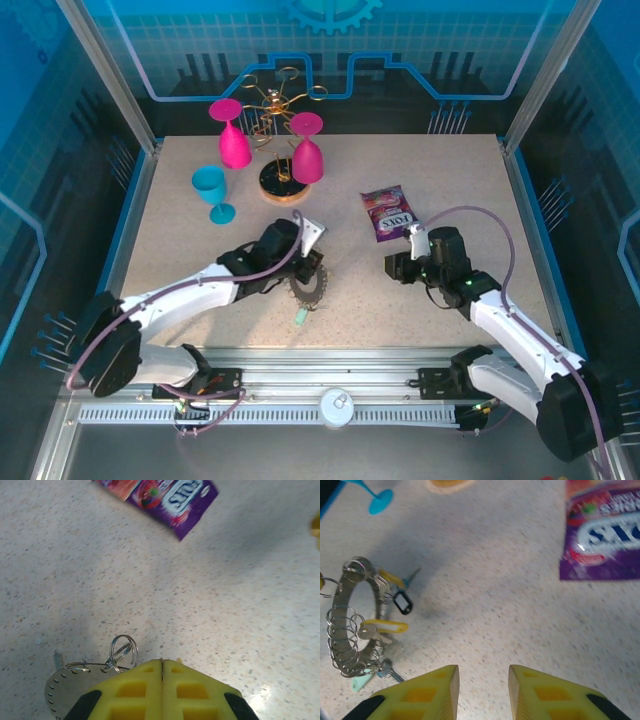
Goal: Put the keys on the keyring
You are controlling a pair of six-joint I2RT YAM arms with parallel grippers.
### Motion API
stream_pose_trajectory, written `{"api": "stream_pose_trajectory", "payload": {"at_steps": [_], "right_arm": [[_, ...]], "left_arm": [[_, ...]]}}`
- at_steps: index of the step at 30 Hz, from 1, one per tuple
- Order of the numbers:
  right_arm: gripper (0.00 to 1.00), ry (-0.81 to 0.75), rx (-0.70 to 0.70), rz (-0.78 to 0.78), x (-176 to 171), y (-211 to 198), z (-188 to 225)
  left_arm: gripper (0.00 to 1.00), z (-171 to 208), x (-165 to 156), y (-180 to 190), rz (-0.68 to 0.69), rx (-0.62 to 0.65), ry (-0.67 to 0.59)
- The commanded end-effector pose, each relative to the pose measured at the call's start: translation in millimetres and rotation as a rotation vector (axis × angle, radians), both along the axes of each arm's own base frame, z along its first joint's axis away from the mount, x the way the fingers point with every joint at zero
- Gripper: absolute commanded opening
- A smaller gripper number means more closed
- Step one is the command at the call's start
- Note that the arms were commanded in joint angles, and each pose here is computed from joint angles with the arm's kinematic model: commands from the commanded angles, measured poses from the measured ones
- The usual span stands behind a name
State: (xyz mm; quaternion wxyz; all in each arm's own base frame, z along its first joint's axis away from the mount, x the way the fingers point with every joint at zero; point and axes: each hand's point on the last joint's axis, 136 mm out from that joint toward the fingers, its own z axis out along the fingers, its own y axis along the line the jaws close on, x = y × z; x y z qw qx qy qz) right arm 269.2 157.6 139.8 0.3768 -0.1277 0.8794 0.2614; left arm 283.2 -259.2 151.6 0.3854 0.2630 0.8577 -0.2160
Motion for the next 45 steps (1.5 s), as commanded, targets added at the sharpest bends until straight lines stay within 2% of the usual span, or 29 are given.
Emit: {"api": "stream_pose_trajectory", "payload": {"at_steps": [1,4,11,15,21,28,33,42,45], "right_arm": [[0.34,-0.195,0.056,0.127,14,20,44],[0.34,-0.256,0.065,0.162,20,26,56],[0.34,-0.427,0.137,0.361,21,63,81],[0.33,-0.465,0.159,0.518,10,83,82],[0.34,-0.468,0.096,0.687,-16,99,63],[0.35,-0.560,-0.072,0.734,-21,102,30],[0.36,-0.603,-0.067,0.782,-30,110,20],[0.39,-0.575,-0.028,0.846,-47,116,13],[0.38,-0.573,-0.058,0.817,-45,113,8]], "left_arm": [[0.00,44,-9,-16,-0.172,-0.193,-0.102],[0.00,47,-15,-10,-0.206,-0.212,-0.106],[0.00,58,-28,-3,-0.308,-0.299,-0.168],[0.00,60,-32,-3,-0.371,-0.333,-0.214],[0.00,60,-39,-5,-0.466,-0.353,-0.266],[0.00,61,-47,-7,-0.553,-0.361,-0.305],[0.00,65,-53,-9,-0.598,-0.373,-0.332],[0.00,62,-55,-9,-0.624,-0.363,-0.348],[0.00,62,-56,-9,-0.634,-0.364,-0.350]]}}
